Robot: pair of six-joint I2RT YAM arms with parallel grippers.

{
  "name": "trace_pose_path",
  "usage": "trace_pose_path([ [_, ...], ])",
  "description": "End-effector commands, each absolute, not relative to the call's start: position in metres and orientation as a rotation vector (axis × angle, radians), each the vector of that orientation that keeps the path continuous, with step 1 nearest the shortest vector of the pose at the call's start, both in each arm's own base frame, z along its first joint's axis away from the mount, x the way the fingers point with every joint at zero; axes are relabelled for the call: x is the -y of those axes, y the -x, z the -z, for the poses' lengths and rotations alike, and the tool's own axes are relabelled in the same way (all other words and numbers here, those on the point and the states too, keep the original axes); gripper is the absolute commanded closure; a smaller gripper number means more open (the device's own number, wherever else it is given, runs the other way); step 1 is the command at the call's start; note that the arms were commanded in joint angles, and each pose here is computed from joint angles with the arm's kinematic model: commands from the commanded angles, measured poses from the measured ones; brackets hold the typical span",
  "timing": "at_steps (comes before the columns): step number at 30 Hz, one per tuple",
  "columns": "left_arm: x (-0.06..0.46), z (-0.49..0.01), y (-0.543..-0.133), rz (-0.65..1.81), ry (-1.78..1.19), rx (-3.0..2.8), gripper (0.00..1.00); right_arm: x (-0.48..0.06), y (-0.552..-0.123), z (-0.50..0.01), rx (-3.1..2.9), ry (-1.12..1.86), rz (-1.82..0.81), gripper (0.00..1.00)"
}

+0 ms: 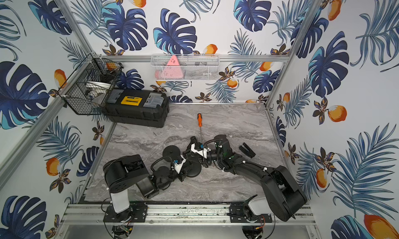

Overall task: Assemble a microphone stand
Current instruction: Screw the microphone stand pole into the microphone stand base.

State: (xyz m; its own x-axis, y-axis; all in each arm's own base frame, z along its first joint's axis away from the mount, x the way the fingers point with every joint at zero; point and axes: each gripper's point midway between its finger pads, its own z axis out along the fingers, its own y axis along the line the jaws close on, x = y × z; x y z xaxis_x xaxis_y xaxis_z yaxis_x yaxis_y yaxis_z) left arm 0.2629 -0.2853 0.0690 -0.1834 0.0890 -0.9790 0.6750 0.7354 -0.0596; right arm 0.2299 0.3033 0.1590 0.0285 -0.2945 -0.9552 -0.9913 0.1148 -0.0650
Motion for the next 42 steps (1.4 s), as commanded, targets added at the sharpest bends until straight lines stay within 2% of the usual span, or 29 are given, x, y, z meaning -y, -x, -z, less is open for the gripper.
trace_pose_path([
  [1,0.282,-0.08,-0.269,0.591,-0.549,-1.673,0.6,-0.293,-0.234,-0.124,-1.739,1.202,-0.856,1.0],
  [4,0.282,-0.081,-0.269,0.595,-0.542,-1.673,0.64,-0.296,-0.229,-0.121,-1.77,1.163,-0.798,1.0],
  [21,0.268,-0.08,-0.277,0.566,-0.471,-1.697,0.71,-0.282,-0.231,-0.103,-1.946,0.823,-0.258,1.0],
  [26,0.272,-0.078,-0.279,0.568,-0.483,-1.694,0.74,-0.29,-0.228,-0.111,-1.936,0.824,-0.293,1.0],
  [30,0.278,-0.076,-0.279,0.585,-0.505,-1.694,0.88,-0.294,-0.225,-0.117,-1.93,0.826,-0.334,1.0],
  [33,0.277,-0.076,-0.28,0.575,-0.505,-1.693,0.89,-0.297,-0.224,-0.118,-1.931,0.824,-0.355,1.0],
  [34,0.277,-0.076,-0.279,0.573,-0.505,-1.693,0.89,-0.298,-0.223,-0.118,-1.929,0.83,-0.359,0.97],
  [35,0.276,-0.075,-0.279,0.569,-0.506,-1.695,0.89,-0.298,-0.223,-0.119,-1.927,0.831,-0.363,0.88],
  [37,0.276,-0.073,-0.28,0.562,-0.507,-1.7,0.88,-0.3,-0.223,-0.124,-1.912,0.839,-0.373,0.61],
  [38,0.276,-0.072,-0.28,0.562,-0.508,-1.702,0.88,-0.3,-0.222,-0.125,-1.911,0.847,-0.374,0.52],
  [40,0.277,-0.068,-0.281,0.556,-0.509,-1.709,0.87,-0.301,-0.22,-0.129,-1.902,0.869,-0.375,0.41],
  [42,0.277,-0.066,-0.282,0.553,-0.51,-1.715,0.86,-0.3,-0.218,-0.132,-1.896,0.895,-0.385,0.33],
])
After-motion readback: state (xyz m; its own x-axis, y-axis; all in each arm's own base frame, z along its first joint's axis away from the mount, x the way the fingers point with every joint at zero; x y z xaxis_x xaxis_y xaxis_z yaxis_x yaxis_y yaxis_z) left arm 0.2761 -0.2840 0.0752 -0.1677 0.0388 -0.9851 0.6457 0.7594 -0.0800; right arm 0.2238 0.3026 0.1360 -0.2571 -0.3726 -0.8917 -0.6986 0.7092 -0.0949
